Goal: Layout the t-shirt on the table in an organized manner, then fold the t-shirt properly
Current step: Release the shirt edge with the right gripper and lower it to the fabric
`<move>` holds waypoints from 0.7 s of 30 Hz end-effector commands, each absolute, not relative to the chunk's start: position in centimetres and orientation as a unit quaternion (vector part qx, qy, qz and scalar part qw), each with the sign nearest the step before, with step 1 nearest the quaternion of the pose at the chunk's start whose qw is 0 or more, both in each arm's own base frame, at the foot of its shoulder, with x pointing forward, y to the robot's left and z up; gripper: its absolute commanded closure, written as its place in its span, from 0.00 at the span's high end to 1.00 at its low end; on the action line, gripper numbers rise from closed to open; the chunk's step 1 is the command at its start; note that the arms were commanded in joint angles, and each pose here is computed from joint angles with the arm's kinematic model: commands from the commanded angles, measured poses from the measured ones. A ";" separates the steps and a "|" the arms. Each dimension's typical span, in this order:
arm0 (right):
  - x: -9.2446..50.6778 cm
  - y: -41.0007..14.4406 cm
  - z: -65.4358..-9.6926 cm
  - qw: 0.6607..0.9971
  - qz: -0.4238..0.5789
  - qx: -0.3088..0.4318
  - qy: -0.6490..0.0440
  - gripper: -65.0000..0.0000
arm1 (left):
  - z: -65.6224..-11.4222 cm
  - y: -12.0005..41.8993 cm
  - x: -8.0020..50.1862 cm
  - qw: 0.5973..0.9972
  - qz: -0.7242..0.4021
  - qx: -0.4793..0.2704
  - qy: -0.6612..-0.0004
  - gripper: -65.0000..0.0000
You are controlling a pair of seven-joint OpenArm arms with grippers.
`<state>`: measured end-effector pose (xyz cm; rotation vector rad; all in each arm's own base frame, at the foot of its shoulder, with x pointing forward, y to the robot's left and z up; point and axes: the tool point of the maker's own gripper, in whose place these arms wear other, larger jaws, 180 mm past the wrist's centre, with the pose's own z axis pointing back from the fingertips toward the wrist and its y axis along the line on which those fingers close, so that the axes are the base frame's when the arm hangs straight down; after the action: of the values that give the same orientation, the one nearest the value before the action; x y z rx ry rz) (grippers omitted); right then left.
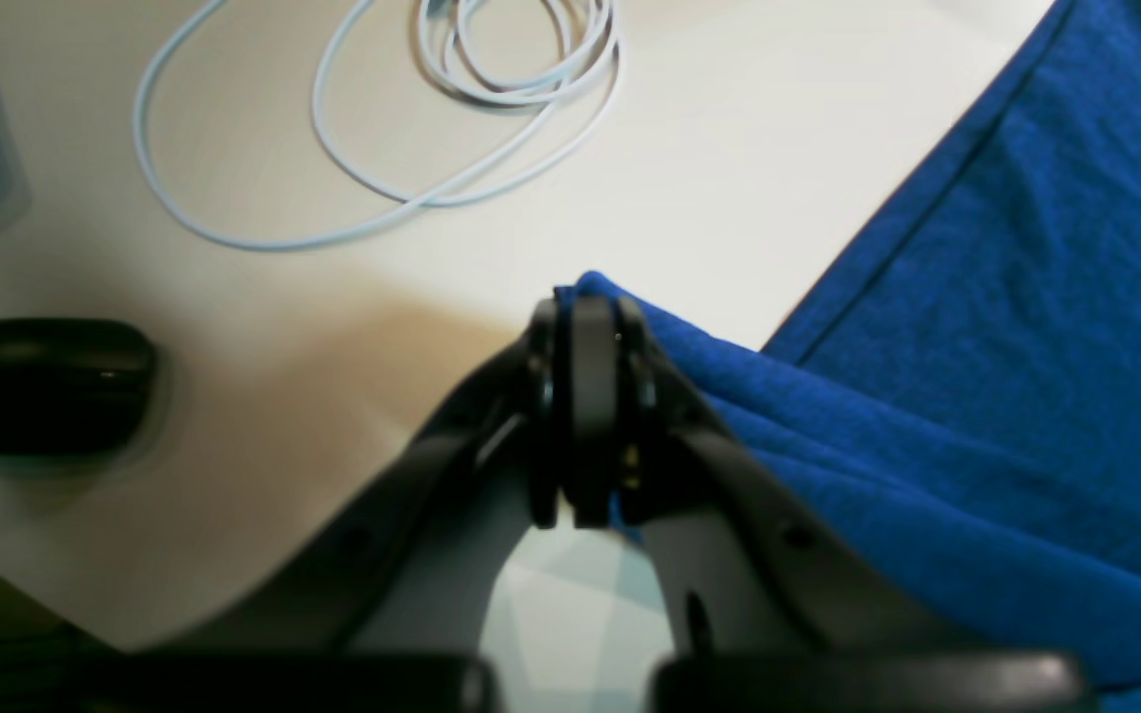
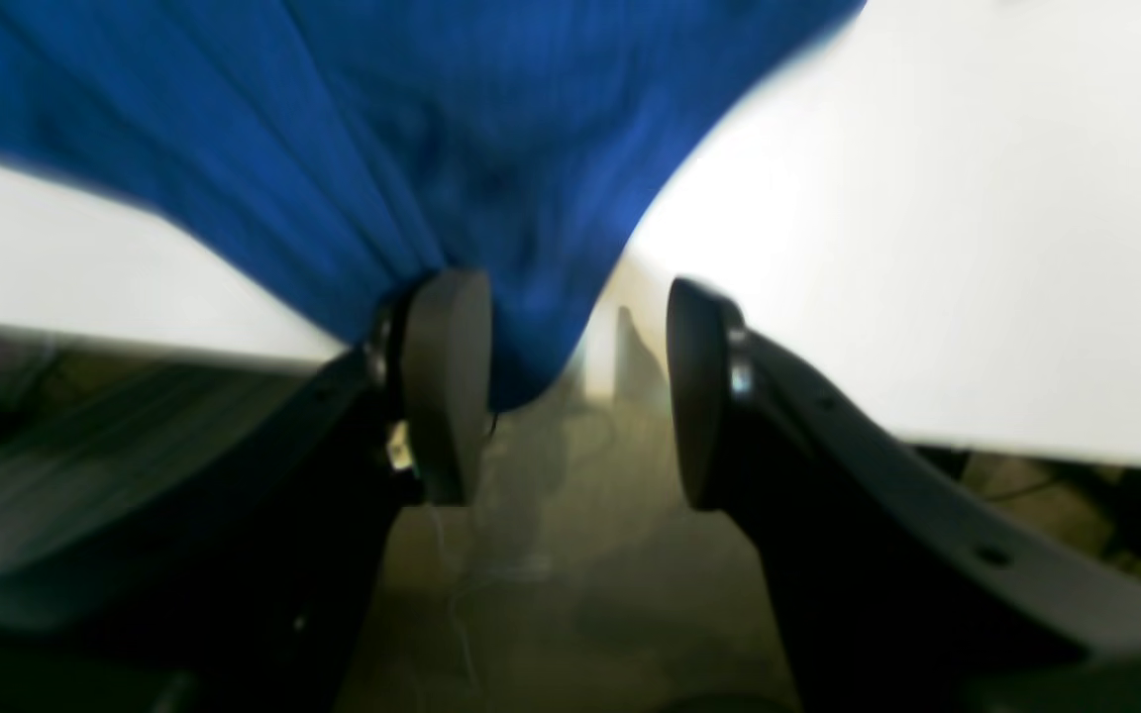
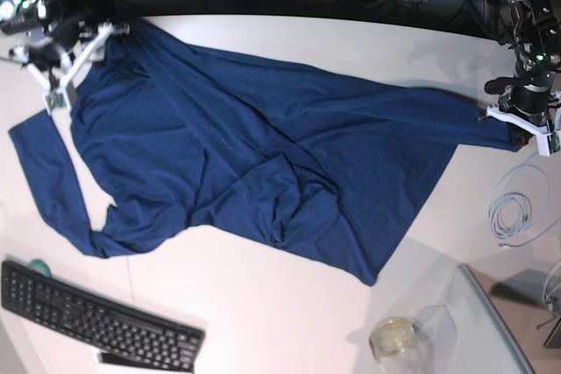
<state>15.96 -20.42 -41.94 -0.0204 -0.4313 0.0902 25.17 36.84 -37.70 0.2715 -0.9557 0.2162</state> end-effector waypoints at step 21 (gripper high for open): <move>31.8 -26.9 -51.2 0.987 0.025 0.019 -0.158 0.03 | -37.0 36.3 25.8 0.865 0.104 0.126 -0.475 0.00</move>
<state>33.30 -26.28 -50.47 0.0716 -0.3822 0.0391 25.11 35.65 -38.52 0.2428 -0.9481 0.2260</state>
